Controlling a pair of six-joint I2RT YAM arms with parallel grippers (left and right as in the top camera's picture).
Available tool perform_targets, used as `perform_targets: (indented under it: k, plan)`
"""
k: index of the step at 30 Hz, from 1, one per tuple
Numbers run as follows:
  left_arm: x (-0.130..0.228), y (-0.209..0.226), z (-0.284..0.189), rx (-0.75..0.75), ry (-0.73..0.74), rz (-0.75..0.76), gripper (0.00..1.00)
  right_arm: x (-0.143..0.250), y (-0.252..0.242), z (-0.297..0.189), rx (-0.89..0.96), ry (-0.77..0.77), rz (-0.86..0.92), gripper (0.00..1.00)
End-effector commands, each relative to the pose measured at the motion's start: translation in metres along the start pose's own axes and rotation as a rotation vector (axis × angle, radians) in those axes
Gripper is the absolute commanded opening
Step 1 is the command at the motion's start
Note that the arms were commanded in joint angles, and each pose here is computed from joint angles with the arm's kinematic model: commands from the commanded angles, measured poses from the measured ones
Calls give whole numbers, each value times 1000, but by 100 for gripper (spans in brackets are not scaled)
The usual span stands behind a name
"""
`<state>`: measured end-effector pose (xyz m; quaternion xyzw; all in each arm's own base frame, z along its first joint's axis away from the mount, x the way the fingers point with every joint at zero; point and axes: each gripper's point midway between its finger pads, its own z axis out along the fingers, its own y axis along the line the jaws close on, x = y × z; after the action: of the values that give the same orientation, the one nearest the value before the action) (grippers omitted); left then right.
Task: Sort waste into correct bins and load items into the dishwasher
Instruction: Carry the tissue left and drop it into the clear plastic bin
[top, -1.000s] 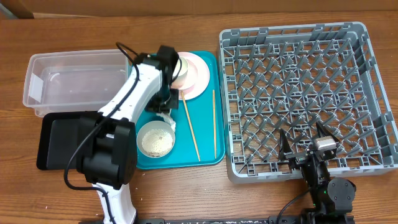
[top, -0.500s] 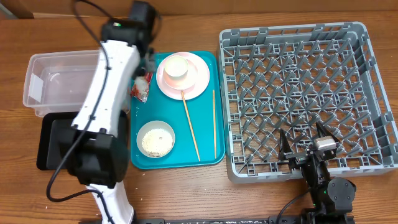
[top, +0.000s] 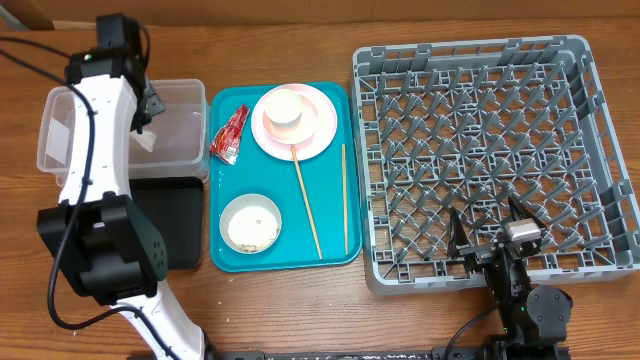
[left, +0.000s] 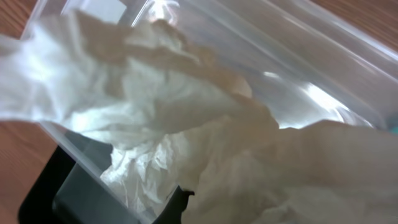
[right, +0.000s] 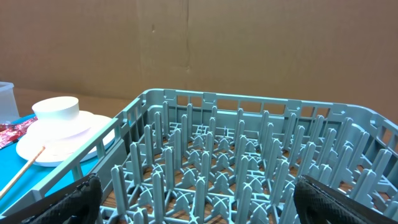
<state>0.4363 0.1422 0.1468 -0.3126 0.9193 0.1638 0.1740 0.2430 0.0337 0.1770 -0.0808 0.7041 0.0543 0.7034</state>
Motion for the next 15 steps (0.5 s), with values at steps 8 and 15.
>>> perform_targets:
  k: [8,15]
  plan:
    - [7,3,18,23,12,34,50,3,0,0,-1,3,5,100]
    - [5,-7,7,83,12,116,92,3,0,0,-1,3,5,100]
